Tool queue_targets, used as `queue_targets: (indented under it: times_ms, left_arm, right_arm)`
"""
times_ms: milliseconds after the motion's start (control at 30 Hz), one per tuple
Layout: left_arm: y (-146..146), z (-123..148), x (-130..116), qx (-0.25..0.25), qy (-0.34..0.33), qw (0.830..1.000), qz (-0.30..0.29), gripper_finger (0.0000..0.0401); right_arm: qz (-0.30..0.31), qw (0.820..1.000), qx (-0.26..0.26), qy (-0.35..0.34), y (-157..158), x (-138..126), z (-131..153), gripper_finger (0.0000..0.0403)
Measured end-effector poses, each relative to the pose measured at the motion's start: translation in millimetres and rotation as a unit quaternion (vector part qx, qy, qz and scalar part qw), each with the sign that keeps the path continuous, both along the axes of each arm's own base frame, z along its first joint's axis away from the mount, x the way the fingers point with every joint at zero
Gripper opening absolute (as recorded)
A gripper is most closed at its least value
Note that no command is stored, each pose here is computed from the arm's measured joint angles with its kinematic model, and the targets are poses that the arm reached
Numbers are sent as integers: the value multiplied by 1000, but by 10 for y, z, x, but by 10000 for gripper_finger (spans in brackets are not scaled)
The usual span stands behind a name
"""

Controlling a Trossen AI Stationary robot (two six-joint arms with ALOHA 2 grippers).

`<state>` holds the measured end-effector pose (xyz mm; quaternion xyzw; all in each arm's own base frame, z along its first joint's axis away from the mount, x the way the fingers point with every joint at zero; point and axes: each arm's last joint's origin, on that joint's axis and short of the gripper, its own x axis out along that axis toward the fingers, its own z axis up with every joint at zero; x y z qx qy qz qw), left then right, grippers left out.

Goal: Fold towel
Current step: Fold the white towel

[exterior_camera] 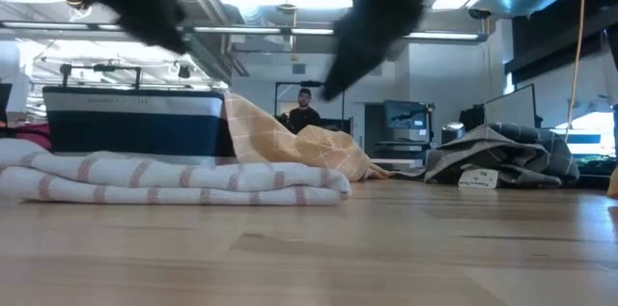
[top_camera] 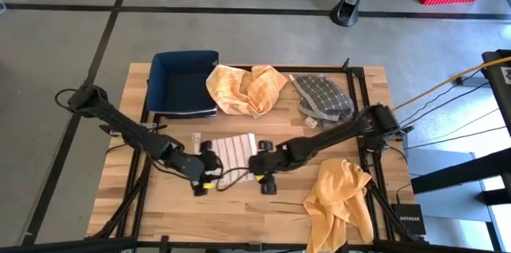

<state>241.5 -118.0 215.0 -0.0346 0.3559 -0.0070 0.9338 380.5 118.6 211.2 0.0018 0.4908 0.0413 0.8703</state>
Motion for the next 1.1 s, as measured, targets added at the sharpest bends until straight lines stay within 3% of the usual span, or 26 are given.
queue_targets:
  times_ms: [133, 267, 400, 533, 633, 767, 833, 900, 967, 1100]
  left_arm:
    - [151, -185, 210, 29, 12, 999, 15, 155]
    - [372, -457, 357, 43, 72, 996, 36, 155]
    - [573, -703, 367, 58, 155, 984, 72, 155]
    - [645, -828, 321, 22, 208, 965, 158, 155]
    - [624, -841, 229, -23, 232, 939, 254, 155]
    - [523, -816, 11, -86, 264, 873, 402, 155]
    - [432, -794, -102, -99, 280, 847, 441, 155]
    - [354, -741, -186, -111, 280, 836, 459, 155]
    - [270, -664, -223, -124, 284, 839, 446, 155]
    - [81, -301, -91, -151, 226, 894, 356, 155]
  right_arm:
    - [-36, 999, -27, -25, 22, -246, 107, 214]
    - [-57, 997, -41, -41, 50, -458, -126, 214]
    - [-84, 993, -11, -76, 31, -557, -327, 214]
    - [-83, 984, 19, -153, 65, -510, -356, 214]
    - [-81, 978, -11, -193, 72, -511, -390, 214]
    - [-77, 976, -38, -199, 54, -514, -435, 214]
    - [-60, 976, -55, -200, 55, -510, -428, 214]
    - [-44, 976, -73, -201, 48, -504, -423, 214]
    - [-34, 974, -86, -206, 37, -478, -391, 214]
    - [-17, 972, -97, -212, 6, -430, -340, 214]
